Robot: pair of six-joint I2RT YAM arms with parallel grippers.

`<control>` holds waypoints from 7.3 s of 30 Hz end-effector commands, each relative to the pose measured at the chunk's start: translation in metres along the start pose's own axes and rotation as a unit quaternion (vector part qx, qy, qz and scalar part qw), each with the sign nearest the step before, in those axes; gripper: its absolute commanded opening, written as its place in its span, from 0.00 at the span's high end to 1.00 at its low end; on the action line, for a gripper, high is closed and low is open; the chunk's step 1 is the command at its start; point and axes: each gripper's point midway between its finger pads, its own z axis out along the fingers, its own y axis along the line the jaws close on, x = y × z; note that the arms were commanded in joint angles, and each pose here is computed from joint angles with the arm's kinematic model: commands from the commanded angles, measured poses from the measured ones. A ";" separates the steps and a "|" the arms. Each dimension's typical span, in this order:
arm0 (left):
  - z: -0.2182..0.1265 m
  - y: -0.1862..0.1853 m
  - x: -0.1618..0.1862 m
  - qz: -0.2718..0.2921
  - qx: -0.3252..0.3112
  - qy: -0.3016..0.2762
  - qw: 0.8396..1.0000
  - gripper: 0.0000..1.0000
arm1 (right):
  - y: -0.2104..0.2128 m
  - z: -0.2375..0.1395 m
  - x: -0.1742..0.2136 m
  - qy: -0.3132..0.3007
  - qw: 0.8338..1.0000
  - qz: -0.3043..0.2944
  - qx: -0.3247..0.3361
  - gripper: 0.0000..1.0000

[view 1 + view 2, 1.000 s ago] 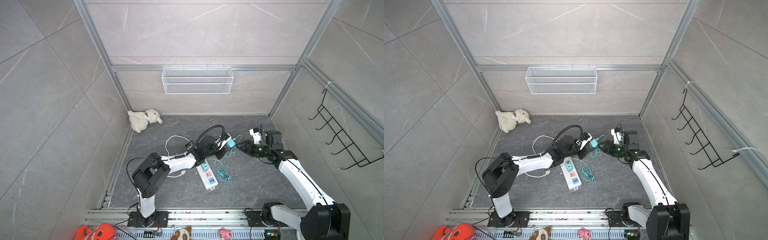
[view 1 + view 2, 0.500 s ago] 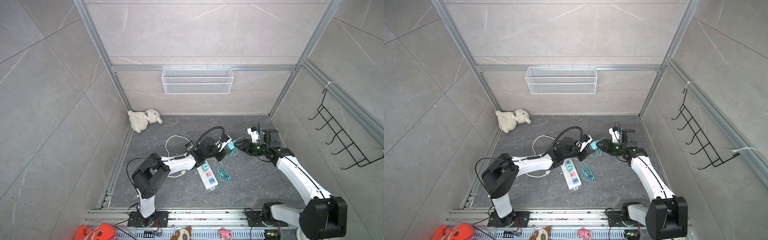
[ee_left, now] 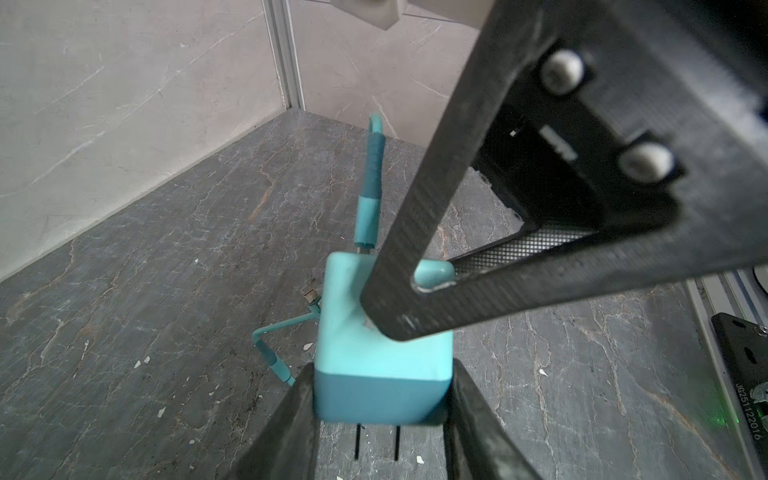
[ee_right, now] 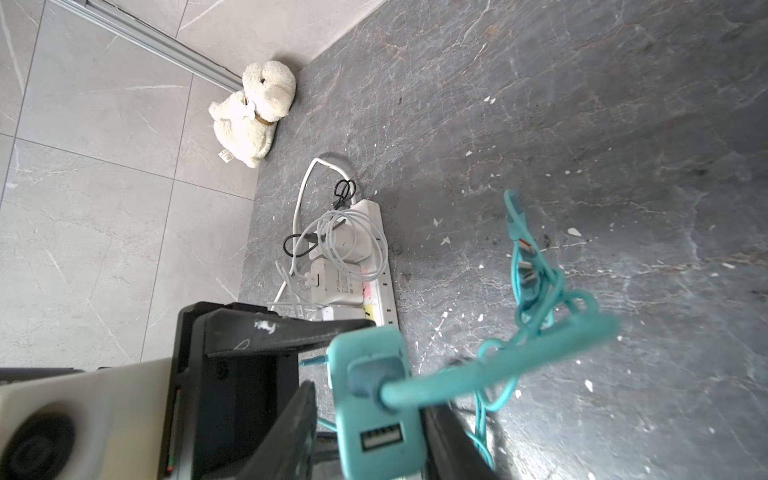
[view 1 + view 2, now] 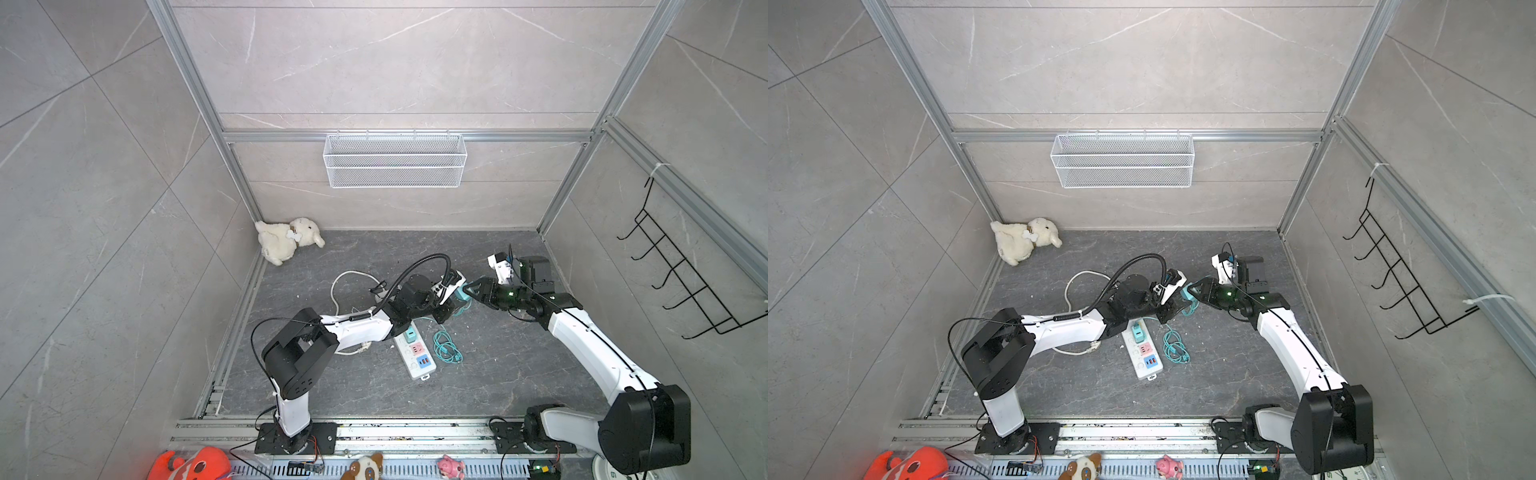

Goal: Insert the plug
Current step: 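Grasp the teal charger with the right gripper and open the left gripper, then carry the charger with the right gripper over the power strip while left withdraws, then lower the charger into the socket beside the first teal charger with right gripper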

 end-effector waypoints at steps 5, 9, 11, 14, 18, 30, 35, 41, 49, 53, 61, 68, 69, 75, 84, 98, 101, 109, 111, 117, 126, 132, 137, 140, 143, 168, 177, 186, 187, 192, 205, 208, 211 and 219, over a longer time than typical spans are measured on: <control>-0.011 -0.006 -0.046 0.012 0.008 -0.056 0.998 0.79 | 0.021 0.000 -0.014 -0.012 0.999 -0.016 -0.039 0.60; -0.009 -0.009 -0.045 0.012 0.014 -0.055 0.998 0.79 | 0.021 0.001 -0.013 -0.011 0.999 -0.018 -0.040 0.65; -0.008 -0.010 -0.046 0.013 0.015 -0.055 0.998 0.78 | 0.021 0.002 -0.012 -0.009 0.999 -0.018 -0.038 0.72; -0.008 -0.010 -0.046 0.013 0.013 -0.053 0.998 0.72 | 0.019 0.001 -0.012 -0.010 0.999 -0.018 -0.033 0.81; -0.009 -0.010 -0.045 0.015 0.010 -0.047 0.999 0.54 | 0.014 0.000 -0.011 -0.013 1.000 -0.018 -0.017 0.88; -0.025 0.000 -0.035 0.056 -0.030 0.003 0.998 0.41 | -0.005 -0.029 -0.026 -0.052 0.992 -0.050 0.103 0.92; -0.038 0.000 -0.044 0.064 -0.039 -0.004 0.997 0.39 | -0.013 -0.042 -0.030 -0.067 0.985 -0.061 0.146 0.93; -0.057 0.015 -0.045 0.075 -0.091 0.003 0.993 0.38 | -0.017 -0.057 -0.030 -0.069 0.977 -0.080 0.188 0.94; -0.088 0.042 -0.038 0.055 -0.186 0.042 0.980 0.37 | -0.014 -0.077 -0.014 -0.062 0.971 -0.108 0.205 0.94; -0.103 0.042 -0.038 0.047 -0.197 0.040 0.978 0.37 | -0.016 -0.082 -0.002 -0.055 0.970 -0.112 0.207 0.94; -0.135 0.048 -0.034 0.016 -0.239 0.046 0.970 0.36 | -0.014 -0.076 0.020 -0.044 0.974 -0.109 0.194 0.94; -0.165 0.053 -0.027 -0.036 -0.277 0.058 0.958 0.34 | -0.004 -0.067 0.037 -0.030 0.972 -0.131 0.194 0.94; -0.168 0.053 -0.025 -0.041 -0.279 0.063 0.957 0.34 | -0.001 -0.065 0.039 -0.027 0.972 -0.133 0.193 0.93; -0.181 0.051 -0.010 -0.062 -0.288 0.073 0.953 0.34 | 0.009 -0.054 0.052 -0.013 0.969 -0.158 0.188 0.94; -0.193 0.048 0.002 -0.081 -0.293 0.069 0.950 0.34 | 0.019 -0.039 0.070 0.004 0.968 -0.189 0.168 0.94; -0.195 0.051 0.008 -0.077 -0.302 0.075 0.947 0.34 | 0.031 -0.026 0.096 0.026 0.958 -0.234 0.164 0.94; -0.193 0.052 0.010 -0.076 -0.304 0.079 0.946 0.34 | 0.033 -0.020 0.103 0.033 0.955 -0.243 0.167 0.94; -0.198 0.052 0.009 -0.096 -0.307 0.070 0.944 0.33 | 0.048 -0.002 0.118 0.033 0.947 -0.276 0.162 0.95; -0.200 0.052 0.010 -0.096 -0.311 0.067 0.943 0.34 | 0.055 0.004 0.125 0.036 0.943 -0.291 0.156 0.95; -0.211 0.056 0.021 -0.100 -0.330 0.074 0.936 0.33 | 0.073 0.022 0.138 0.033 0.927 -0.337 0.158 0.95; -0.232 0.059 0.046 -0.114 -0.364 0.091 0.920 0.33 | 0.087 0.055 0.155 0.026 0.925 -0.347 0.153 0.95; -0.248 0.057 0.060 -0.124 -0.374 0.077 0.916 0.33 | 0.084 0.070 0.159 0.016 0.929 -0.327 0.174 0.95; -0.255 0.057 0.062 -0.128 -0.379 0.064 0.914 0.33 | 0.086 0.074 0.164 0.014 0.932 -0.323 0.166 0.95; -0.254 0.057 0.063 -0.132 -0.379 0.064 0.914 0.33 | 0.085 0.077 0.165 0.009 0.931 -0.323 0.167 0.95; -0.252 0.057 0.064 -0.137 -0.378 0.065 0.913 0.33 | 0.084 0.079 0.165 -0.009 0.931 -0.325 0.167 0.96; -0.232 0.058 0.063 -0.144 -0.364 0.060 0.918 0.34 | 0.054 0.088 0.181 -0.022 0.927 -0.323 0.187 0.95; -0.230 0.058 0.059 -0.142 -0.362 0.053 0.920 0.35 | 0.051 0.085 0.177 -0.035 0.926 -0.320 0.198 0.95; -0.235 0.057 0.066 -0.148 -0.364 0.054 0.918 0.35 | 0.059 0.094 0.177 -0.031 0.923 -0.335 0.188 0.95; -0.236 0.057 0.065 -0.148 -0.366 0.051 0.917 0.35 | 0.061 0.094 0.177 -0.031 0.923 -0.335 0.187 0.95; -0.236 0.057 0.064 -0.149 -0.367 0.049 0.917 0.35 | 0.065 0.095 0.174 -0.038 0.925 -0.333 0.181 0.95; -0.238 0.058 0.069 -0.147 -0.370 0.049 0.916 0.35 | 0.063 0.105 0.172 -0.050 0.924 -0.335 0.178 0.95; -0.241 0.058 0.068 -0.145 -0.373 0.046 0.915 0.36 | 0.061 0.105 0.170 -0.054 0.922 -0.334 0.185 0.95; -0.242 0.058 0.068 -0.144 -0.373 0.045 0.915 0.35 | 0.057 0.104 0.168 -0.060 0.921 -0.332 0.195 0.95; -0.241 0.058 0.071 -0.143 -0.373 0.048 0.916 0.35 | 0.046 0.103 0.168 -0.071 0.919 -0.327 0.209 0.95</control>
